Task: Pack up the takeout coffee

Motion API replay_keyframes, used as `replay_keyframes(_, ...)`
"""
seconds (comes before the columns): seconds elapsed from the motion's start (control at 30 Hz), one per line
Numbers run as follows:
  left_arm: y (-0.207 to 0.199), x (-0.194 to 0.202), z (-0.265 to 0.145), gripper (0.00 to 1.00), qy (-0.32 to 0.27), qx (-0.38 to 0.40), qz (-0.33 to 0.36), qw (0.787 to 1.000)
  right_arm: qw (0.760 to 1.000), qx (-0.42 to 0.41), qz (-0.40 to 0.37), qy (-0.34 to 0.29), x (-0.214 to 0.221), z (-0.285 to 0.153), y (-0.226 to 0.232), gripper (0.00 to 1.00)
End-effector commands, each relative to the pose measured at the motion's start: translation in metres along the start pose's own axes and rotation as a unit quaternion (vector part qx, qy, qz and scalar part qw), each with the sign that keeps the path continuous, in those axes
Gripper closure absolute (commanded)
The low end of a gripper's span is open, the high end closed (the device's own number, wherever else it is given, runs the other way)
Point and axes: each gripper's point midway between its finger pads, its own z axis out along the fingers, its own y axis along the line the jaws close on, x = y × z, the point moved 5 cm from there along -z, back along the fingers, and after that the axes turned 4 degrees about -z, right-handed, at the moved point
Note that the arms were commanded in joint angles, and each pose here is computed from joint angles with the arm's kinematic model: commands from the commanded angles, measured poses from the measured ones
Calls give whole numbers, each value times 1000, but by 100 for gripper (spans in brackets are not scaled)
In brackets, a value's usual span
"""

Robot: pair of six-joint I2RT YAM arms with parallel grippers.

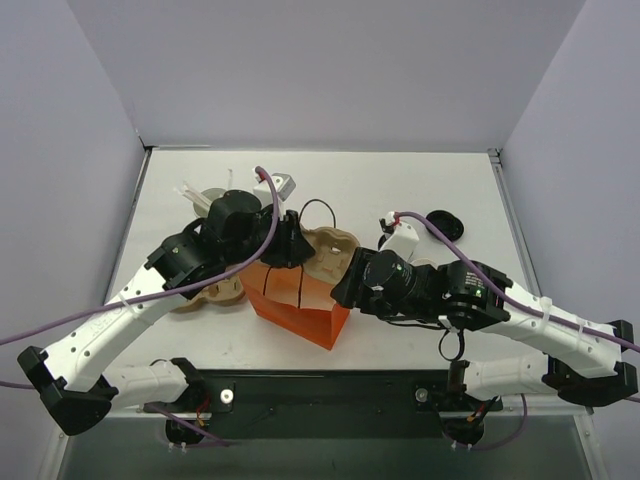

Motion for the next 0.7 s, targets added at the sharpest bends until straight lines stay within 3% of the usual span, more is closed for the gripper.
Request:
replay_keyframes(0.0, -1, -9, -3, 54, -13, 4, 3, 1000, 999, 0, 16, -37, -7, -6, 0, 56)
replay_keyframes(0.67, -2, -9, -3, 54, -10, 9, -3, 1000, 996, 78, 16, -35, 0, 32, -6, 61)
